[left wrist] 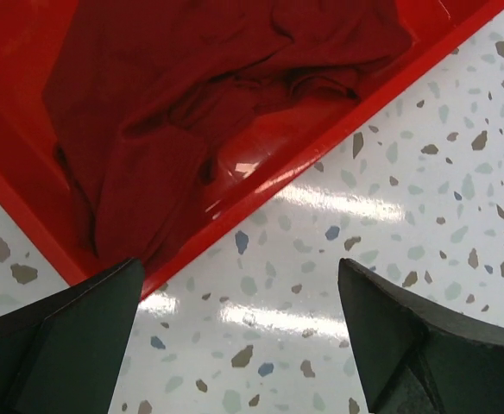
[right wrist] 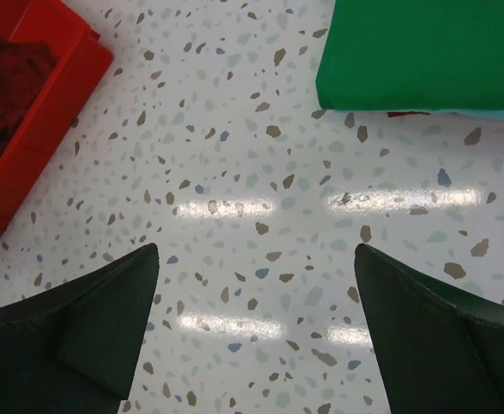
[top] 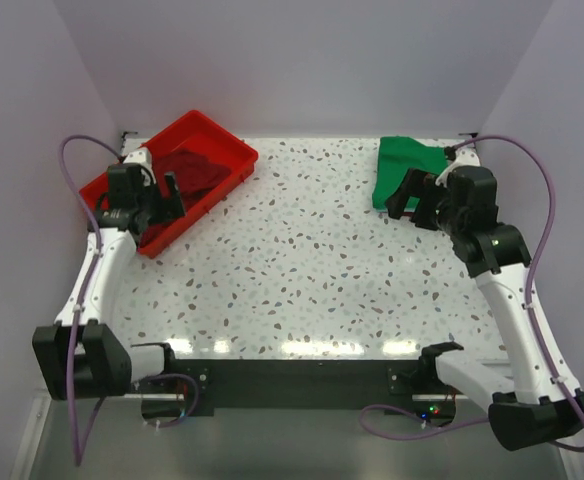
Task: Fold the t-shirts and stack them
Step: Grab the tshirt from the pile, then move the tshirt to the center of the board, then flatten the tshirt out
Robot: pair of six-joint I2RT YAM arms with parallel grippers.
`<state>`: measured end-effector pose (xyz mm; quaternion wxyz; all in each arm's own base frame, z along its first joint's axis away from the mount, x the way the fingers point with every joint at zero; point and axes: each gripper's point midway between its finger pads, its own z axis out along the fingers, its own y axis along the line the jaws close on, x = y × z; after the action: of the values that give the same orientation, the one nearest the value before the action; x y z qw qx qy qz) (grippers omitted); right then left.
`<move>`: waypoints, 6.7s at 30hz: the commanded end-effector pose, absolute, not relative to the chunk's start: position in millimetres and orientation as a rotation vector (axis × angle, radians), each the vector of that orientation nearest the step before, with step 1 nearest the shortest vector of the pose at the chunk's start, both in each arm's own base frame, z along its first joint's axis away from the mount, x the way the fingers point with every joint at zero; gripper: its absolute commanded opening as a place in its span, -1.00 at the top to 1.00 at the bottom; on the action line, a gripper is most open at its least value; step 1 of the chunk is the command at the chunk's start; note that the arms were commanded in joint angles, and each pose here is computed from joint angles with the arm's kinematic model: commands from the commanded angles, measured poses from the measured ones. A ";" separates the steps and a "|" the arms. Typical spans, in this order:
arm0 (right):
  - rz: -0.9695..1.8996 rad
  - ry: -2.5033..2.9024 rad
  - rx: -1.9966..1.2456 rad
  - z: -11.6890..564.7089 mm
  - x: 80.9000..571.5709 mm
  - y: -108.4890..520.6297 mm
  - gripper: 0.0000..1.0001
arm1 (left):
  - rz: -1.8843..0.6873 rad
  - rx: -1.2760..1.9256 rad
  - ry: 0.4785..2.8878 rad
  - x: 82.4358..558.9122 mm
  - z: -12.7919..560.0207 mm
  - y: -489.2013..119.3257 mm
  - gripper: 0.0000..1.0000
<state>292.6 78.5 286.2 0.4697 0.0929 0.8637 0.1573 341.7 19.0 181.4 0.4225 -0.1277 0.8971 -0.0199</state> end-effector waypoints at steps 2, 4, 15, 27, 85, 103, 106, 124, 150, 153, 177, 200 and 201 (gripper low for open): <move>0.282 2.048 0.275 289.3 310.3 62.6 -0.98 | 0.037 -0.272 2.121 407.7 214.9 39.4 -1.00; 0.268 2.061 0.273 282.8 320.9 63.4 -0.98 | 0.061 -0.313 2.161 431.3 200.4 47.8 -1.00; 0.335 2.155 0.298 261.0 399.9 92.1 -0.98 | 0.145 -0.371 2.439 495.4 92.0 67.2 -1.00; 0.434 2.211 0.265 247.5 415.6 112.8 -0.98 | 0.065 -0.345 2.440 503.7 102.6 56.6 1.00; 0.283 2.583 0.349 93.9 234.5 72.4 -0.75 | -0.385 -0.280 2.709 215.8 84.0 -75.1 -0.81; 0.257 2.629 0.306 61.2 295.8 83.9 -0.09 | -0.607 -0.085 2.690 236.2 97.5 -198.8 -0.79; 0.269 2.632 0.306 57.5 300.5 86.5 -0.08 | -0.555 -0.086 2.688 241.6 92.8 -199.4 -0.81; 0.266 2.656 0.309 42.3 321.2 91.1 0.00 | -0.255 -0.012 2.743 254.4 66.3 -185.9 -0.37; 0.183 2.697 0.265 35.9 318.4 81.6 1.00 | -0.038 -0.094 2.551 264.6 143.8 -132.0 1.00; 0.167 2.668 0.260 50.9 322.2 78.8 1.00 | -0.009 -0.178 2.474 271.0 175.1 -107.1 1.00; 0.060 2.724 0.270 34.7 318.0 66.6 0.21 | 0.143 -0.188 2.370 286.9 203.5 -47.5 1.00; 0.115 2.662 0.280 61.1 329.9 68.4 1.00 | 0.047 -0.162 2.231 297.1 258.2 -54.6 1.00; 0.125 2.645 0.298 75.1 331.7 66.1 1.00 | 0.028 -0.168 2.186 297.4 274.2 -54.4 1.00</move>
<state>312.9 67.7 21.5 0.1806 0.0968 0.9784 0.0265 287.8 -54.1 218.9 0.3800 -0.0645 0.9220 0.0372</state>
